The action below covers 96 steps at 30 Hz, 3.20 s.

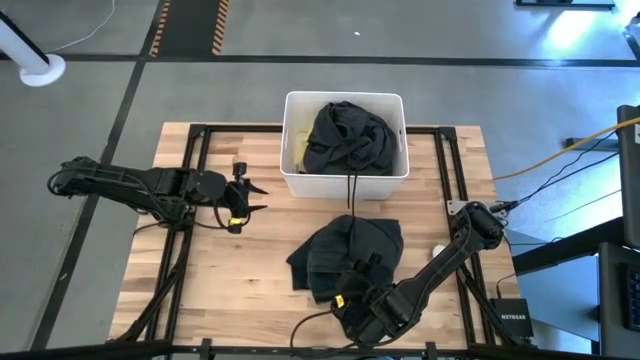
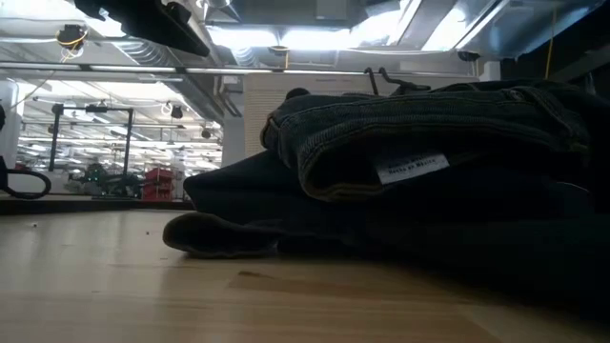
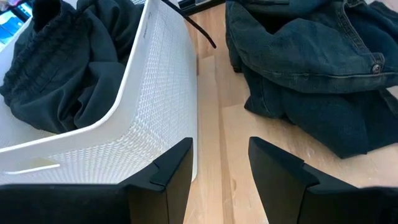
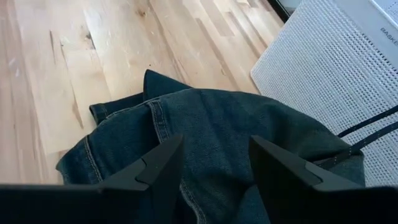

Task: Sort clothes
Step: Put the blue pants into the white bin

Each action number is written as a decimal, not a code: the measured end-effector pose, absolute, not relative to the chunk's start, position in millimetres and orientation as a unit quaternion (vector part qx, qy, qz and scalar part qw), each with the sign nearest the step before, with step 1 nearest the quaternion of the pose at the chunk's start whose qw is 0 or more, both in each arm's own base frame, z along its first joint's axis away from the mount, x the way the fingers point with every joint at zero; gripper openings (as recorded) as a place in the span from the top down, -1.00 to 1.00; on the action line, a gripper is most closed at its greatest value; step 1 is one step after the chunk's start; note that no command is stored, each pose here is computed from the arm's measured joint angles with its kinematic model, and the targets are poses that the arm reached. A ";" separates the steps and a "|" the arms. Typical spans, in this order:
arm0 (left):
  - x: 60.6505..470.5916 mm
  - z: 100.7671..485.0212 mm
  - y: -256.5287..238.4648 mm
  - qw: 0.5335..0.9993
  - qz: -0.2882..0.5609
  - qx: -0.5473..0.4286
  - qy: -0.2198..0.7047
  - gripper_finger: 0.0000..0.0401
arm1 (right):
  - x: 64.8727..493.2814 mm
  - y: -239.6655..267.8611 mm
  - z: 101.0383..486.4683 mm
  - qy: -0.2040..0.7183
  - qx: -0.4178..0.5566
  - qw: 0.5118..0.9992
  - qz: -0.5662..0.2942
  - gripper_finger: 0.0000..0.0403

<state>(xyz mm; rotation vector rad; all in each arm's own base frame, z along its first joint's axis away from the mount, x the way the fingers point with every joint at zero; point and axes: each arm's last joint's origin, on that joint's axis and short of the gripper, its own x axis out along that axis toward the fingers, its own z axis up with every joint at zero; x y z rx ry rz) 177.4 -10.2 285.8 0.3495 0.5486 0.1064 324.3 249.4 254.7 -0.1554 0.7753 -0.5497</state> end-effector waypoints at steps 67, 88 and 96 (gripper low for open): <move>176.1 283.6 -10.0 0.947 0.059 0.144 0.280 0.24 | 313.2 279.8 188.9 0.417 -0.230 0.879 -0.038 0.02; 177.6 282.7 -10.1 0.946 0.059 0.146 0.282 0.24 | 314.1 272.0 165.7 0.407 -0.346 0.835 -0.134 0.02; 179.1 281.3 -10.3 0.945 0.057 0.149 0.286 0.24 | 318.1 267.1 188.4 0.337 -0.430 0.808 -0.218 0.02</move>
